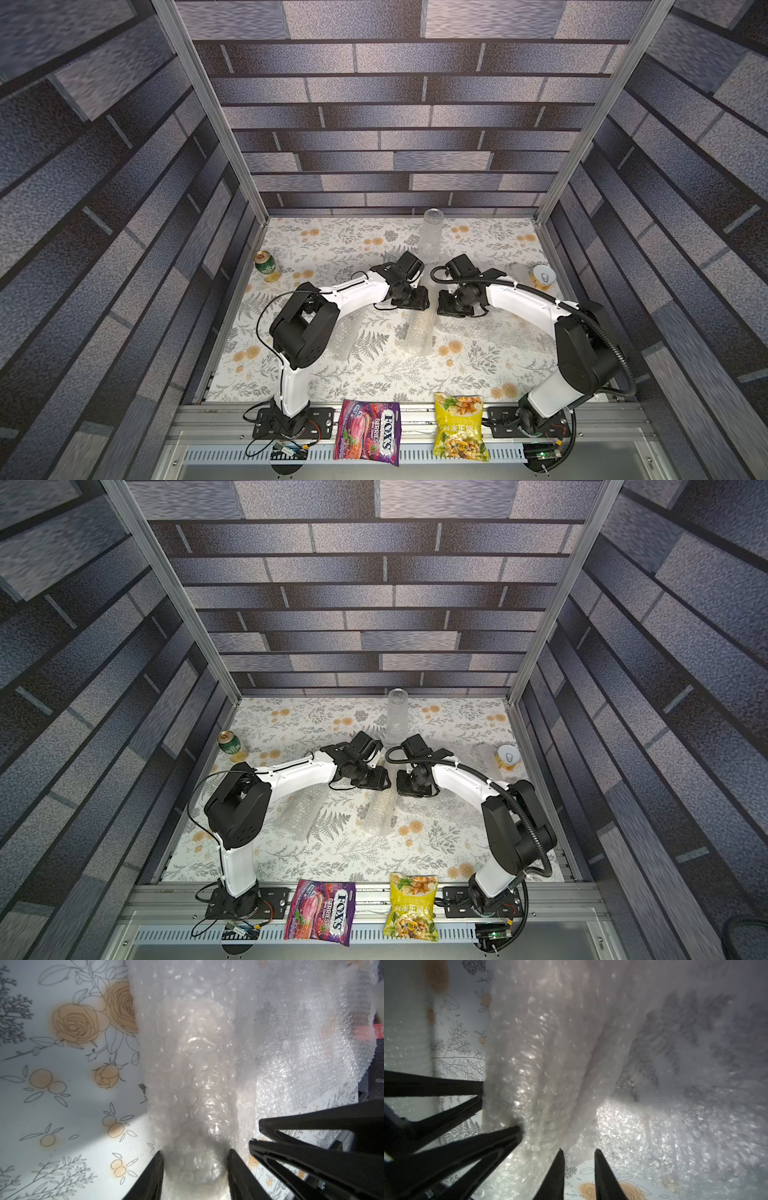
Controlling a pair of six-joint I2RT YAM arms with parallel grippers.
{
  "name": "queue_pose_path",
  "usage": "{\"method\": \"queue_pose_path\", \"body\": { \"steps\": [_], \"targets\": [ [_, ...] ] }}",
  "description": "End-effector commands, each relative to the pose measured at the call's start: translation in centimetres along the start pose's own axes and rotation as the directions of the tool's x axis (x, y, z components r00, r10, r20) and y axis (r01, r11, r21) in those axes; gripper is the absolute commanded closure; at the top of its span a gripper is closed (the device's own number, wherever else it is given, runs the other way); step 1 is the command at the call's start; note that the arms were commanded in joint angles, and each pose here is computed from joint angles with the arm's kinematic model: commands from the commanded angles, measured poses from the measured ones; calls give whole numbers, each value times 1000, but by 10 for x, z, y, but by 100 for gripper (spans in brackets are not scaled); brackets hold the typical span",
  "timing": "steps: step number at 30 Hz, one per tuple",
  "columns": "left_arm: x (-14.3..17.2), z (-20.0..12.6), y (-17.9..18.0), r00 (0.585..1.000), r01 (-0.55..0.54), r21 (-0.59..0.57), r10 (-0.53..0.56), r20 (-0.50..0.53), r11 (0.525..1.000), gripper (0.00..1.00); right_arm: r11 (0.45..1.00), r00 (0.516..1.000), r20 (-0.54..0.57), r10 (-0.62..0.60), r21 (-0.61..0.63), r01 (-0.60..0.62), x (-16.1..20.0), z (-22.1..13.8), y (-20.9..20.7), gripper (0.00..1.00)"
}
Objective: Unwrap the vase from the bubble wrap
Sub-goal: Unwrap the bubble wrap at the center of the board.
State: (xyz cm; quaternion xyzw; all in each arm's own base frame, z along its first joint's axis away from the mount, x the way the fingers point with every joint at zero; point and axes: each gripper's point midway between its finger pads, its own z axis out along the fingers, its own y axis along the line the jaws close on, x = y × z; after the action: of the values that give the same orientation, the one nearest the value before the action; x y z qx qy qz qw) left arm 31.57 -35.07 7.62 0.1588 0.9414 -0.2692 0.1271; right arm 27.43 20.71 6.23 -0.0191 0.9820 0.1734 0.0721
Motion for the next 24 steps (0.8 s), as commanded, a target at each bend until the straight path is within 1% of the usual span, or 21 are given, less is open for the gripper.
{"method": "queue_pose_path", "body": {
  "steps": [1, 8, 19, 24],
  "targets": [
    [22, 10, 22, 996, 7, -91, -14, -84, 996, 50, 999, 1000, 9, 21, -25, -21, 0, 0, 7, 73],
    [20, 10, 22, 997, 6, -90, -14, -81, 996, 50, 999, 1000, 13, 15, -30, -15, -1, 1, 13, 72],
    [21, 10, 22, 997, 4, -91, -11, -81, 996, 50, 999, 995, 100, 11, -47, -7, -12, -28, 21, 72],
    [21, 10, 22, 996, 2, -91, -10, -84, 996, 50, 999, 996, 90, 12, -42, -9, -12, -21, 22, 72]
  ]
}}
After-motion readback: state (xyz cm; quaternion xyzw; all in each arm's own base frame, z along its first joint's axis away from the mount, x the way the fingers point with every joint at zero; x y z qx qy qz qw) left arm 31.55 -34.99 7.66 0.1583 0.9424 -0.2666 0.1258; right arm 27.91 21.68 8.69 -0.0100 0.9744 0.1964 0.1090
